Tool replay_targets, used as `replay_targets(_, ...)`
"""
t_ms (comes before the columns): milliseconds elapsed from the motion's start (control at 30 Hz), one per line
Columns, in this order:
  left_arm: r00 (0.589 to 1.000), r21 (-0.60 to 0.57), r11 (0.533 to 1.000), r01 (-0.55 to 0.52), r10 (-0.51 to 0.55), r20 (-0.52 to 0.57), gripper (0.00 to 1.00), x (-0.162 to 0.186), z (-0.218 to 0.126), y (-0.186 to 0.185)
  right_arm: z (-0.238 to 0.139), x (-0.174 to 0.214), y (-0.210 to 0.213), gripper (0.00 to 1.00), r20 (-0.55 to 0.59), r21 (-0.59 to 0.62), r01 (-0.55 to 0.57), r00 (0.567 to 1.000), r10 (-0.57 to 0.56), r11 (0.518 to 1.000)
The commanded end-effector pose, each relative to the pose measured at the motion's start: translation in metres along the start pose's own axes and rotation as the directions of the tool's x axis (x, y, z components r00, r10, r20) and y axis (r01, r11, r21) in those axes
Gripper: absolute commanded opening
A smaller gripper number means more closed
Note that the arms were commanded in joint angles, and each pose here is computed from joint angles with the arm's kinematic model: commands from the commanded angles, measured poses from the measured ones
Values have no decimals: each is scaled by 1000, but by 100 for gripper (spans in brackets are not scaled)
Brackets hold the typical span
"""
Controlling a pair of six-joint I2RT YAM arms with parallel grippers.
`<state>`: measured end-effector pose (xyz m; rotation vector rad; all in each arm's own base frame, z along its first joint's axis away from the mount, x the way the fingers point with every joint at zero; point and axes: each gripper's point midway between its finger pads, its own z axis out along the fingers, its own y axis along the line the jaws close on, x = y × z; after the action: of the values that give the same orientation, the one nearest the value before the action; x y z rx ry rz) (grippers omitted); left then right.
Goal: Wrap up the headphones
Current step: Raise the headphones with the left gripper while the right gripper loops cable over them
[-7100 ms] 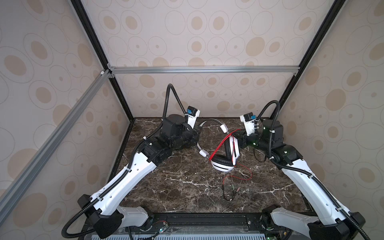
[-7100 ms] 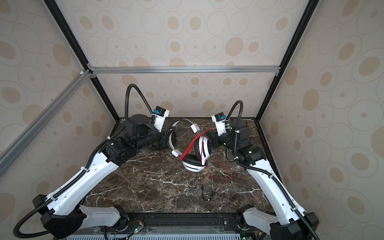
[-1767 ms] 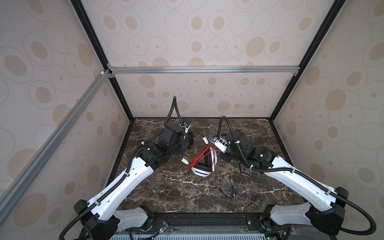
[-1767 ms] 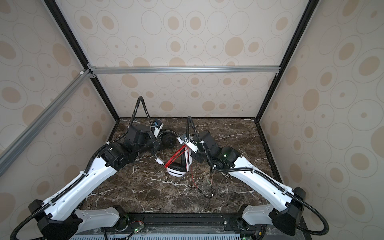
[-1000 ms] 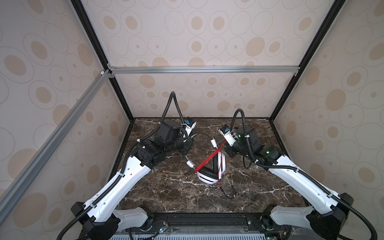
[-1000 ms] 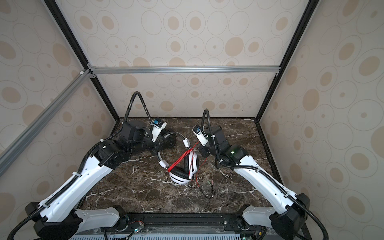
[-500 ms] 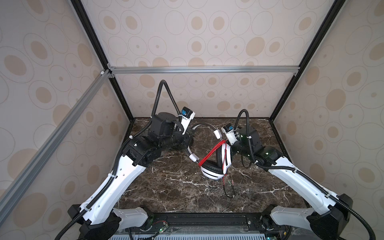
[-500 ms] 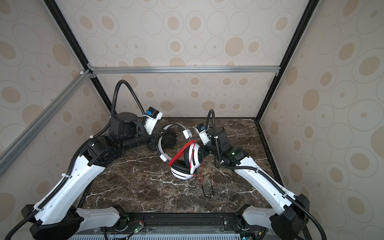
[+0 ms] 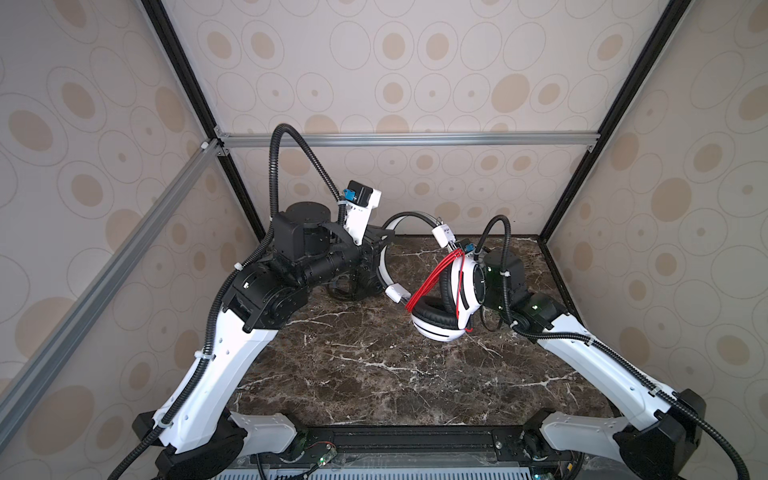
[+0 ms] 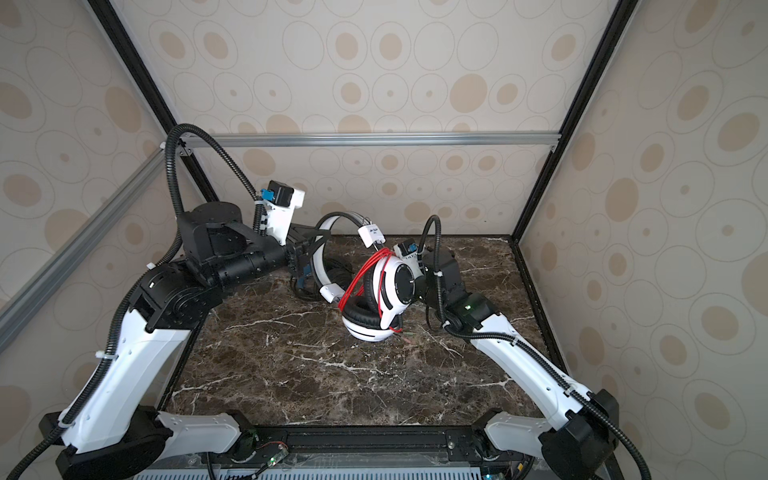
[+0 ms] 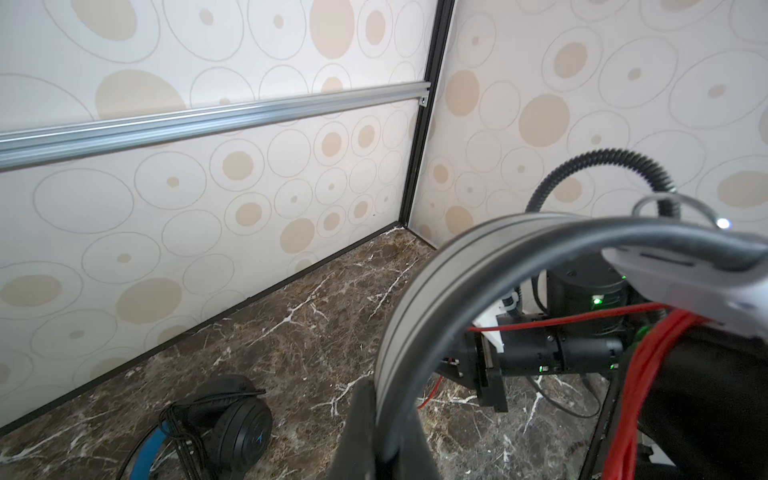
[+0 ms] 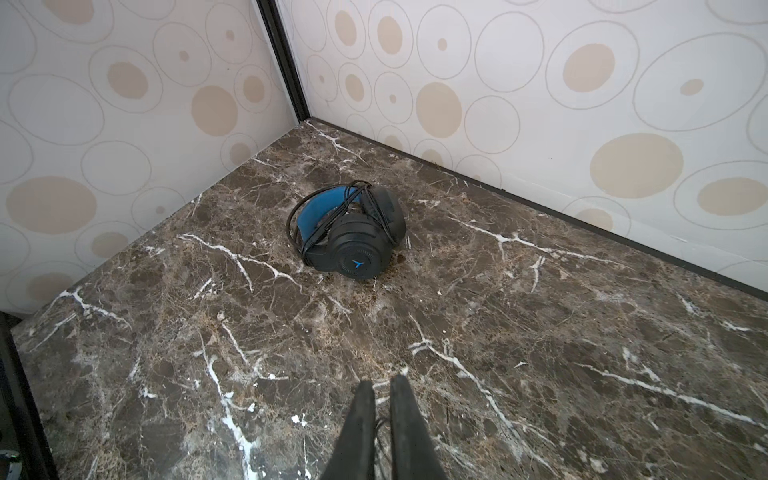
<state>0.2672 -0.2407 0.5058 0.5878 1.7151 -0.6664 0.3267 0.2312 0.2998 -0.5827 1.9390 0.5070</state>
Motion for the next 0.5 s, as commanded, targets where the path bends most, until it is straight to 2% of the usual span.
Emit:
replay_targets(0,974,72,995,67,-81,211,0,-68,-25,-16,-6,-6,1,12,36,-11,-22,999,22,1000)
replay_targets(267,928,110,985,133,-163,336,0,-112,-34,-19,-4,-6,0,12,57,-13,-49,997,49,999)
replay_targets(467,896,100,982,159,-186,403,0,-128,-42,-15,-1,4,0,12,52,-21,-71,996,72,997)
